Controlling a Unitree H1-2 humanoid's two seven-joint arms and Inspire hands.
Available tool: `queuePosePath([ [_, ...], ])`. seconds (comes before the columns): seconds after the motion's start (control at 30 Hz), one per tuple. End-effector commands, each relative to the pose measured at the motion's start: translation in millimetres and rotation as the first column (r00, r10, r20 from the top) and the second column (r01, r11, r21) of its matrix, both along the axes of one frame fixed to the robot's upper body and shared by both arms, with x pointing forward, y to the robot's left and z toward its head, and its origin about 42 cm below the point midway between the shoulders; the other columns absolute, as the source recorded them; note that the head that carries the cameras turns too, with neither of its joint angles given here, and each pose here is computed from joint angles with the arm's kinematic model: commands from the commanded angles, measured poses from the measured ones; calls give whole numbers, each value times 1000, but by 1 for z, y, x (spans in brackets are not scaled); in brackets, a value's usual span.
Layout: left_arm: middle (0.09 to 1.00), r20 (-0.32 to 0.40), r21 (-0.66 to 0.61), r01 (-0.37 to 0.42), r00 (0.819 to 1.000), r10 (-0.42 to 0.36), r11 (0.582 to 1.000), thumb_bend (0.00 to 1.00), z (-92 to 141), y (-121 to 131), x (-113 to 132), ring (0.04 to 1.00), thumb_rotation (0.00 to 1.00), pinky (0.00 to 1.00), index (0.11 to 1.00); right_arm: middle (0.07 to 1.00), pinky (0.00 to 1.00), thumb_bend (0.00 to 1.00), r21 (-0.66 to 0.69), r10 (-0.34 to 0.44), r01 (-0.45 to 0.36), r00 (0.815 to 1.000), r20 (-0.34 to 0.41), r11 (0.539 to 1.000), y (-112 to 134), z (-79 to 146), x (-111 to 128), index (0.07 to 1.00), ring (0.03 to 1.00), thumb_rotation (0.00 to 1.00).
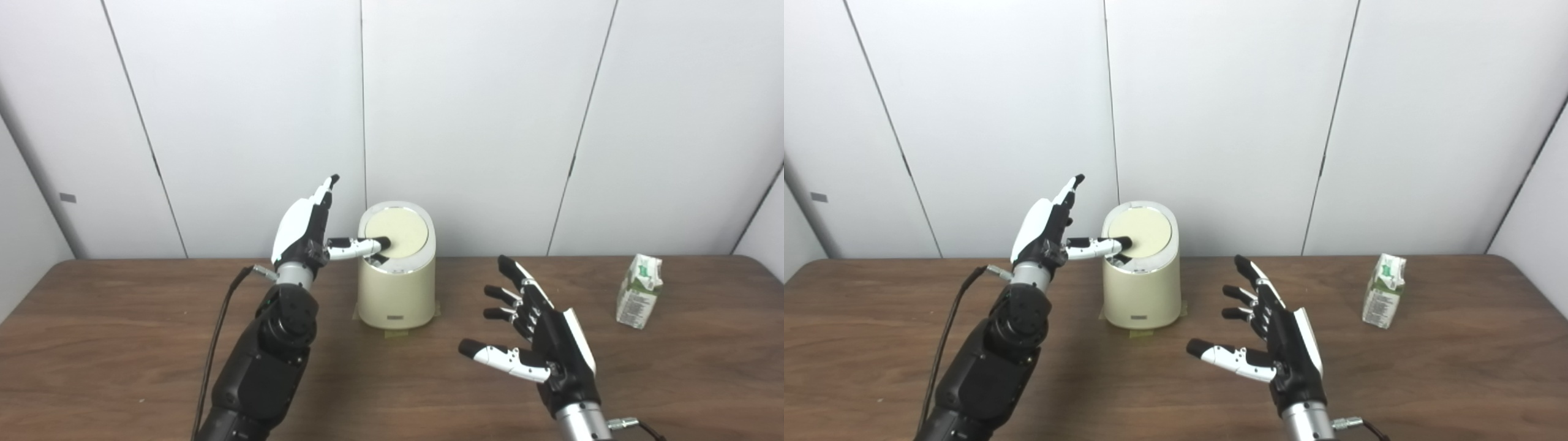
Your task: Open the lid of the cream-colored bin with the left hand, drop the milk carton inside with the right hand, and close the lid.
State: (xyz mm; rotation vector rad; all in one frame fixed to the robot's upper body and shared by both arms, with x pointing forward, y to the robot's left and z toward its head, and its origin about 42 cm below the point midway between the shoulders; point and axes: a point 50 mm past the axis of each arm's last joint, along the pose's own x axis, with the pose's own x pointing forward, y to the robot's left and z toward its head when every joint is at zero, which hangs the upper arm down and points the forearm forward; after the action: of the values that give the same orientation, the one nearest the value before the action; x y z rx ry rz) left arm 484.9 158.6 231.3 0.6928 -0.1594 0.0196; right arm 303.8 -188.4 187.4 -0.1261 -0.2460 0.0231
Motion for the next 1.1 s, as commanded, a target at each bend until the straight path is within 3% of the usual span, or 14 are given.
queuePosePath([
  [0.0, 1000, 116, 11, 21, 993, -22, 1000, 943, 32, -7, 9, 1000, 279, 849, 1000, 930, 670, 789, 2, 2, -2, 996, 94, 1000, 4, 23, 5, 886, 805, 244],
  [0.27, 1000, 133, 77, 27, 990, -37, 997, 986, 29, -16, 7, 1000, 293, 883, 1000, 929, 675, 797, 9, 9, -9, 996, 87, 1000, 5, 26, 2, 883, 804, 239],
  [0.57, 1000, 160, 321, -51, 987, -1, 946, 1000, 41, -22, 7, 1000, 244, 898, 1000, 927, 678, 790, 4, 10, -10, 997, 79, 1000, 5, 26, 0, 883, 801, 240],
  [0.7, 1000, 147, 502, -68, 989, -8, 862, 1000, 49, -21, 8, 1000, 245, 913, 1000, 926, 673, 792, 2, 13, -14, 997, 75, 1000, 5, 25, 0, 881, 798, 240],
  [0.87, 1000, 148, 639, -84, 989, -15, 765, 1000, 54, -18, 5, 1000, 188, 901, 1000, 929, 672, 789, 7, 20, -20, 997, 72, 1000, 4, 25, 0, 883, 801, 233],
  [1.07, 994, 145, 711, -100, 989, -6, 696, 1000, 48, -10, 4, 995, 150, 925, 998, 930, 671, 788, -1, 21, -21, 997, 76, 1000, 4, 24, 0, 886, 801, 245],
])
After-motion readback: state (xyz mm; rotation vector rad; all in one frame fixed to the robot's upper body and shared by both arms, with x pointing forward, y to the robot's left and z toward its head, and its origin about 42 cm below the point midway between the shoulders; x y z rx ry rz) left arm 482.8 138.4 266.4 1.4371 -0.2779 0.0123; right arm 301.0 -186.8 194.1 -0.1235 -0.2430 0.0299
